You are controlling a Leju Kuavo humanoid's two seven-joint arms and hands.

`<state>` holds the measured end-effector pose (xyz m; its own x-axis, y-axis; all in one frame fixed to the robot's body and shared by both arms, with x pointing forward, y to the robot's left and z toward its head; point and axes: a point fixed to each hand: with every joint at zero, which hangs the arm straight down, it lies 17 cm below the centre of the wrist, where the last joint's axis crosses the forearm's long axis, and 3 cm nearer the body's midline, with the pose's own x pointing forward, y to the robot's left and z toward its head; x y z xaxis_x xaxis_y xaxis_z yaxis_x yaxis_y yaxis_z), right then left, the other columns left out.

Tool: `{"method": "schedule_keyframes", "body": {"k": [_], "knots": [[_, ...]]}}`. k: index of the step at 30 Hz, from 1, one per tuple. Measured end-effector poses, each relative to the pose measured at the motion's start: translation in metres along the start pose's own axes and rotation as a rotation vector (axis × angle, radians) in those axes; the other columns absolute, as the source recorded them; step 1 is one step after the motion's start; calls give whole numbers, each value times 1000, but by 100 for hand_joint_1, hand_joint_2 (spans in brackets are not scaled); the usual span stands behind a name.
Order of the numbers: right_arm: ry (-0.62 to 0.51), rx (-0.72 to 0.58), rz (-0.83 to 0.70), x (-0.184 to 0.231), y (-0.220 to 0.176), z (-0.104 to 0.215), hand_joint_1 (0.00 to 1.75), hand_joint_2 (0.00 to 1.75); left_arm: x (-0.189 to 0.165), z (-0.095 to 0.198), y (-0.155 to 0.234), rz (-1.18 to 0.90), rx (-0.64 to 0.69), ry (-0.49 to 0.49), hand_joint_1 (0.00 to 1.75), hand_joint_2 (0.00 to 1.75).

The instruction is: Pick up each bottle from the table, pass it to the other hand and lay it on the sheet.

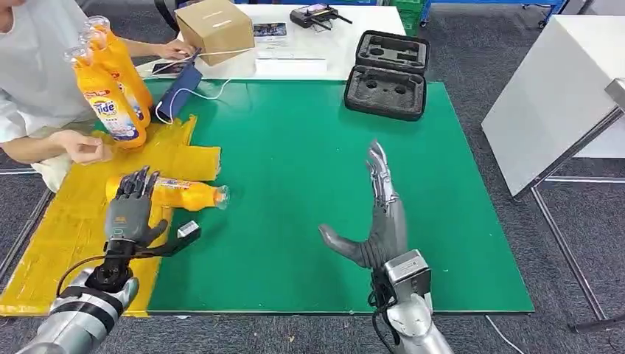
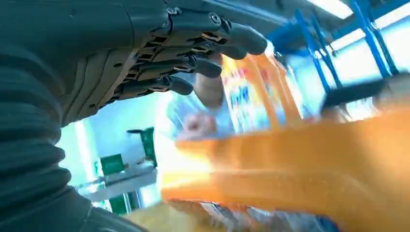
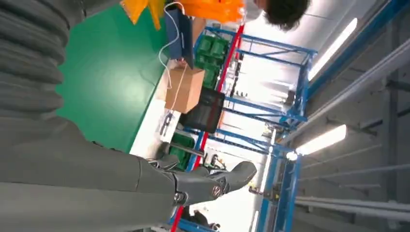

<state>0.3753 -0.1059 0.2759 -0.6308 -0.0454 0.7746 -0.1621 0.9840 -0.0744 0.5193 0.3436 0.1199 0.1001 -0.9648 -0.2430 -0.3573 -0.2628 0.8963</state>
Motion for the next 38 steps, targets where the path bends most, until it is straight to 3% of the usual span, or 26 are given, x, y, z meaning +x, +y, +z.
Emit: {"method": "schedule_keyframes", "body": {"k": [9,14,16,18,19,22,24,28,33,38], "knots": [[73,-21,78,-20,-9,12,0,175,6,-28,110,93,289,114,0,175],[114,-42,107,-33,-21,19,0,175,36,-29,157,152,397,21,0,175],[140,-29,137,-40,-23,26,0,175,70,-29,157,314,327,-29,0,175],[185,-12,157,-50,-27,33,0,175,105,-36,122,610,104,-87,0,175],[198,0,162,-54,-28,35,0,175,137,-28,116,783,32,-223,0,175],[246,-15,176,-65,-45,47,0,175,165,0,163,1072,194,-532,0,175],[277,-27,183,-73,-55,51,0,175,171,-2,155,1222,114,-490,0,175],[337,-59,160,-89,-77,61,0,175,202,10,123,1585,-212,-377,0,175],[355,-87,110,-100,-96,74,0,175,229,33,120,1800,-342,-373,0,175],[382,-99,42,-111,-110,88,0,175,224,36,117,1941,-355,-343,0,175]]}}
